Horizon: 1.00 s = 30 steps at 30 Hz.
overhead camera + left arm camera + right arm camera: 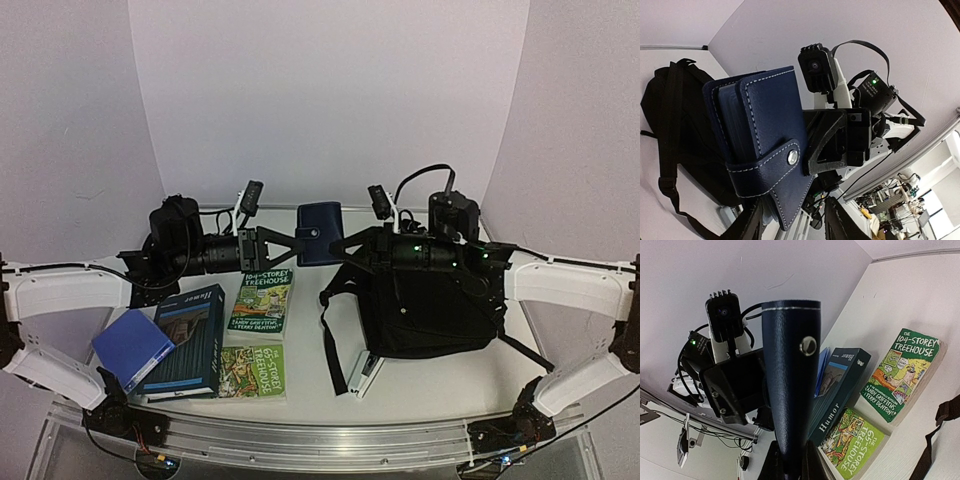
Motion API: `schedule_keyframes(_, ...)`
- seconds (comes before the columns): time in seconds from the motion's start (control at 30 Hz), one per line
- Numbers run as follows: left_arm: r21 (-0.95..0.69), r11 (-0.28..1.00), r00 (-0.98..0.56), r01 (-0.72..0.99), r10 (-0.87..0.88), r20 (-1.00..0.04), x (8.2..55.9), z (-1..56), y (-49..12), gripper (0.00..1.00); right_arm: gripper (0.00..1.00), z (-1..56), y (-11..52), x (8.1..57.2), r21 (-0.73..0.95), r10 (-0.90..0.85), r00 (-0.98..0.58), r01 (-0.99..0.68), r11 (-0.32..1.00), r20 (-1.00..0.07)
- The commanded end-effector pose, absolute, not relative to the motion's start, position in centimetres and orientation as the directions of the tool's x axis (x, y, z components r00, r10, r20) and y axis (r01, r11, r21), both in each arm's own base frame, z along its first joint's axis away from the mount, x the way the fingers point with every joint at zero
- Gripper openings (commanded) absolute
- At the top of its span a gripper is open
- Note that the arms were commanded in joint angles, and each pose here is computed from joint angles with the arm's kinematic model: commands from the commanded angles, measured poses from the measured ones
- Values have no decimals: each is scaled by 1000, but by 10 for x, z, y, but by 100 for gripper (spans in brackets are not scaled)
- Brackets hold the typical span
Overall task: Pack the student bag
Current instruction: Pick up the stationery from the center of the board.
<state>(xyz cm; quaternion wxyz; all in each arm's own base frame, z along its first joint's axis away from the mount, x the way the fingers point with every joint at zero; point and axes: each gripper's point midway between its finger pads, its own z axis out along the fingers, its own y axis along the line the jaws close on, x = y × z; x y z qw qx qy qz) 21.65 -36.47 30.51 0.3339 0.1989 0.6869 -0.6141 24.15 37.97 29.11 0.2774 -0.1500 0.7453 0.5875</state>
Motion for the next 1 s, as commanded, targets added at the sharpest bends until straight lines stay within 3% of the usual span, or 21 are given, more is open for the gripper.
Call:
schedule_keyframes(0.0,-674,194,-660,713,-142,-738,215,324,-355,53,0,327,374,232,759,149,-746,-623,191,-649)
schedule_keyframes(0.2,-643,257,-632,722,-133,-763,220,334,-345,84,0,333,374,219,742,107,-736,-654,144,-669)
schedule_keyframes(0.43,-635,185,-632,750,-83,-771,218,344,-361,95,0,340,372,204,728,63,-725,-680,88,-686)
schedule_keyframes(0.7,-635,115,-627,764,-102,-772,221,357,-374,91,0,337,371,196,724,37,-723,-687,67,-689)
schedule_keyframes(0.97,-660,58,-654,749,-96,-751,220,355,-382,67,0,332,371,196,725,32,-725,-685,75,-688)
